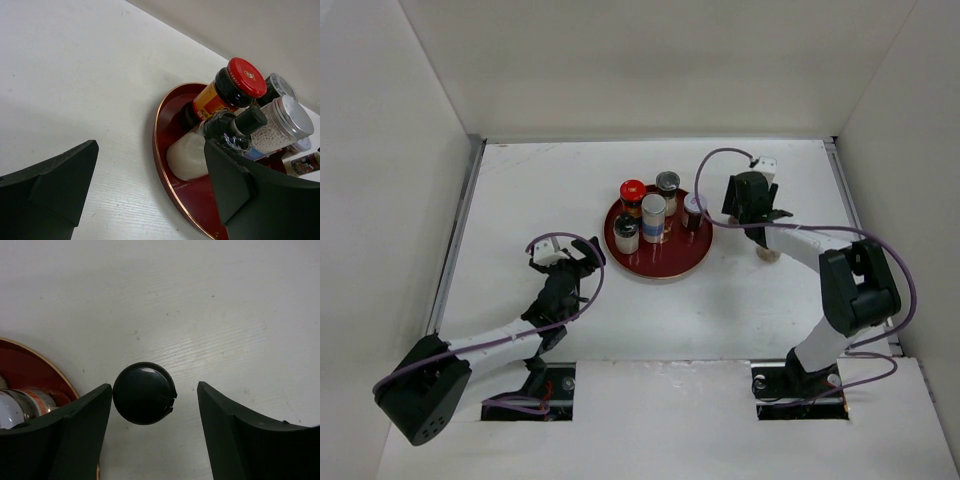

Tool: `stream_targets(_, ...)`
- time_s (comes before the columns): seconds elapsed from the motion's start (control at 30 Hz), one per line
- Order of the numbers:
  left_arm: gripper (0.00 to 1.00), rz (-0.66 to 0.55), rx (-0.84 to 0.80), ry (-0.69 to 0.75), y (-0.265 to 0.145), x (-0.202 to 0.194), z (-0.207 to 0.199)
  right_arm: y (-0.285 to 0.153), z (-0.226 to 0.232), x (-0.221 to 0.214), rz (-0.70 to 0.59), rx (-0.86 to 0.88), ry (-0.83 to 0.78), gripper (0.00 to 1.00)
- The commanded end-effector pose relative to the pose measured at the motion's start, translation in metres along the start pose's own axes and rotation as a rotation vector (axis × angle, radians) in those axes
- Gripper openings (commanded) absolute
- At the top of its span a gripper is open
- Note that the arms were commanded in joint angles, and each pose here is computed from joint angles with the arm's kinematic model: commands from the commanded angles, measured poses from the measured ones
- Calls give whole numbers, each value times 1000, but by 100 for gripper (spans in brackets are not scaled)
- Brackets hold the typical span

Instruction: Organize the condiment bottles

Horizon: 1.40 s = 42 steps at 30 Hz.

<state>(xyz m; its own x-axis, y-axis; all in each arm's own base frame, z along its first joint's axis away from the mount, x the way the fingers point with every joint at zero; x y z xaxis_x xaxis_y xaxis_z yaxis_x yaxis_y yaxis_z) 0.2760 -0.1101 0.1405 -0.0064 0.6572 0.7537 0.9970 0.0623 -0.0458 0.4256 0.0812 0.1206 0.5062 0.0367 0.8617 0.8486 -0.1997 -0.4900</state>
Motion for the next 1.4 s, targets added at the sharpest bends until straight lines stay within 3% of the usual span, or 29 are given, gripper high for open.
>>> stream_targets(0.0,88,-19,-40,-50,4,7,-17,6,4,24,-56,16,57,73)
stream_targets(0.23,88,-6,-46,-49,4,4,-19,10,3,41,-103,13,76,47)
stream_targets(0.3,88,-10,-49,-53,3,5,-18,1,0,51,-129,12,90,44)
stream_targets(0.5,88,-6,-47,-53,4,4,-19,-56,-4,86,-250,49,118,42)
stream_targets(0.67,88,-19,-50,-64,2,8,-18,-96,14,62,-242,114,68,43)
stream_targets(0.93,88,-26,-51,-70,2,10,-19,-153,106,25,-226,365,-49,43)
stream_targets(1.17,88,-28,-50,-71,1,11,-18,-169,180,8,-229,494,-115,44)
stream_targets(1.37,88,-25,-57,-73,0,10,-19,-158,212,-17,-206,499,-170,45)
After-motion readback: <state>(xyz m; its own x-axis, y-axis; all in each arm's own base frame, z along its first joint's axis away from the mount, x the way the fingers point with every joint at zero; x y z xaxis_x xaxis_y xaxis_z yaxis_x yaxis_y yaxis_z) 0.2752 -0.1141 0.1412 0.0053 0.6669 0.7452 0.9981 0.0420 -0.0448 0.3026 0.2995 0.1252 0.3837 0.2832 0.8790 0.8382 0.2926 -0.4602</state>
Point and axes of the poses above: each gripper's point midway between its finger pads, its own y axis out along the fingers, its own z axis along the line the jaws close on, x = y × z, the point moved 2 cm from there along -y, back along the fingers, and after that the axes turned 11 degrees about -y, right-handed, at the moved point
